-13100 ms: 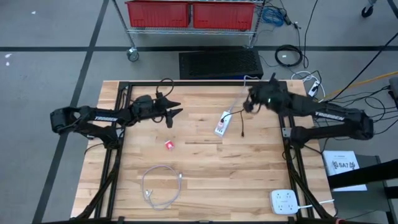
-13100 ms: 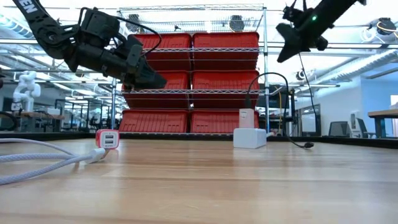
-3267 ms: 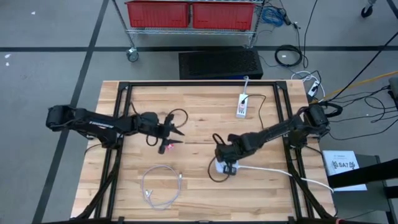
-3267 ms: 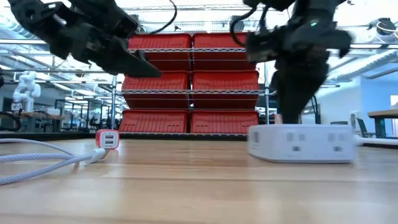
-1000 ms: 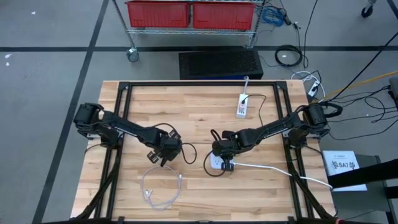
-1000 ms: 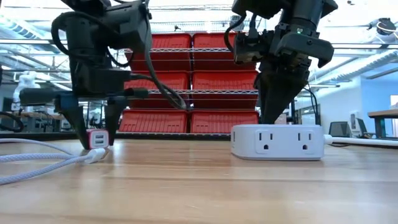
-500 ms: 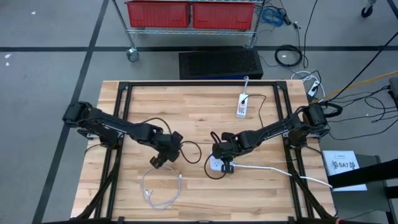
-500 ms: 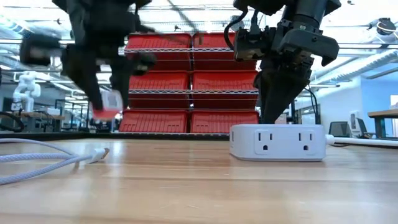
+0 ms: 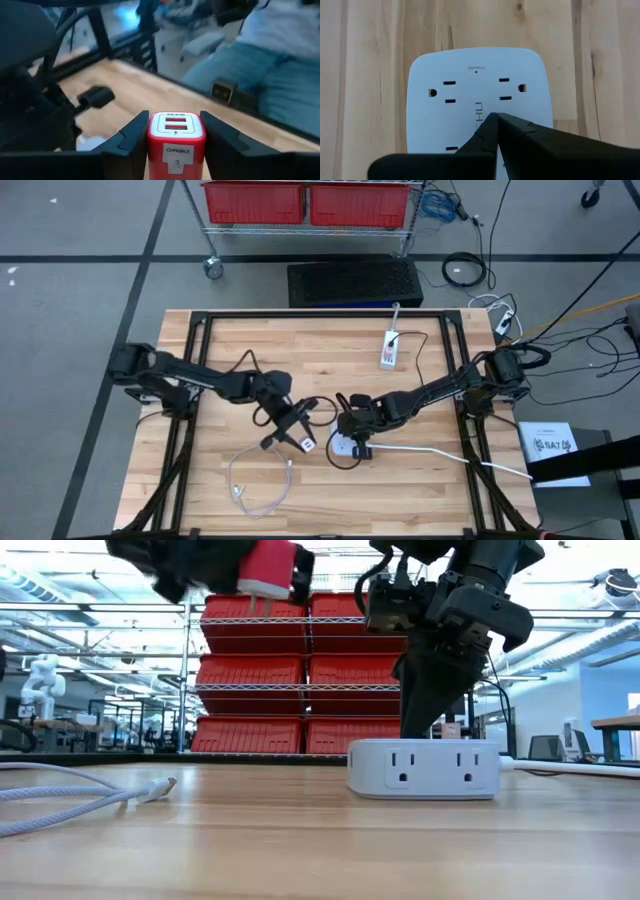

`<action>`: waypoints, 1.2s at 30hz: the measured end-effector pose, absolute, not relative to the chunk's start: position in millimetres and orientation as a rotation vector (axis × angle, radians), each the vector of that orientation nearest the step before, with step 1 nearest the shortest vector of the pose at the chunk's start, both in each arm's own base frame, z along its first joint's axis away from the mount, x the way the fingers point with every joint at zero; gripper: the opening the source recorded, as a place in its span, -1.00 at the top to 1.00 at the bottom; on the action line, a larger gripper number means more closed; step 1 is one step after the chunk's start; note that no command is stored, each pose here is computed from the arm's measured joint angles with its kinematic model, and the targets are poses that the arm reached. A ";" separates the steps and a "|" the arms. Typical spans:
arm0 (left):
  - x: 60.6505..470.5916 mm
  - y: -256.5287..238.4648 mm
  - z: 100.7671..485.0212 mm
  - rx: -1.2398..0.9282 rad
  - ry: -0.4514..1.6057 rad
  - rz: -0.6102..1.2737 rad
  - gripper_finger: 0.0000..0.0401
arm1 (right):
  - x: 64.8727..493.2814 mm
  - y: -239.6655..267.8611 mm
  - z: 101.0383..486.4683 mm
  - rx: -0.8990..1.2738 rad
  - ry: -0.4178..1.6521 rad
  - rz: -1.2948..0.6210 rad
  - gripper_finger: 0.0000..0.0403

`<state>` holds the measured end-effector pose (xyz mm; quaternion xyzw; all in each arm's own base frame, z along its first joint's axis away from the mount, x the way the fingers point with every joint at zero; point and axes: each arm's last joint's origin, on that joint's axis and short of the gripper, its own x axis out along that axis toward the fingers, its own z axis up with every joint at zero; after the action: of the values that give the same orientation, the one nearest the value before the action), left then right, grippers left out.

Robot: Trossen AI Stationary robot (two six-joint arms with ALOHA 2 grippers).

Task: Insert USB
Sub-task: Insert the orange charger adapter into the center white square outlet extension

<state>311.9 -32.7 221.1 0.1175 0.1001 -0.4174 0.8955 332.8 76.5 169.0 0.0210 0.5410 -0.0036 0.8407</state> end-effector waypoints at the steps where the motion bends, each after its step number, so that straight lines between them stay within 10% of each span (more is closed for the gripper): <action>1: 315.4 -30.4 216.4 0.230 0.182 -0.879 0.25 | 332.8 77.2 169.1 0.046 1.142 -0.014 1.00; 18: 364.4 -4.3 127.8 0.133 0.194 -0.613 0.25 | 332.7 80.7 171.2 0.060 1.107 -0.081 1.00; 36: 372.8 -20.1 125.5 0.074 0.244 -0.342 0.25 | 331.0 83.1 171.4 0.099 1.089 -0.183 1.00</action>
<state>372.8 -20.1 125.5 0.0367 0.1212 -0.1697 0.9773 331.0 83.1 171.4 0.0472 0.5169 -0.0869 0.8503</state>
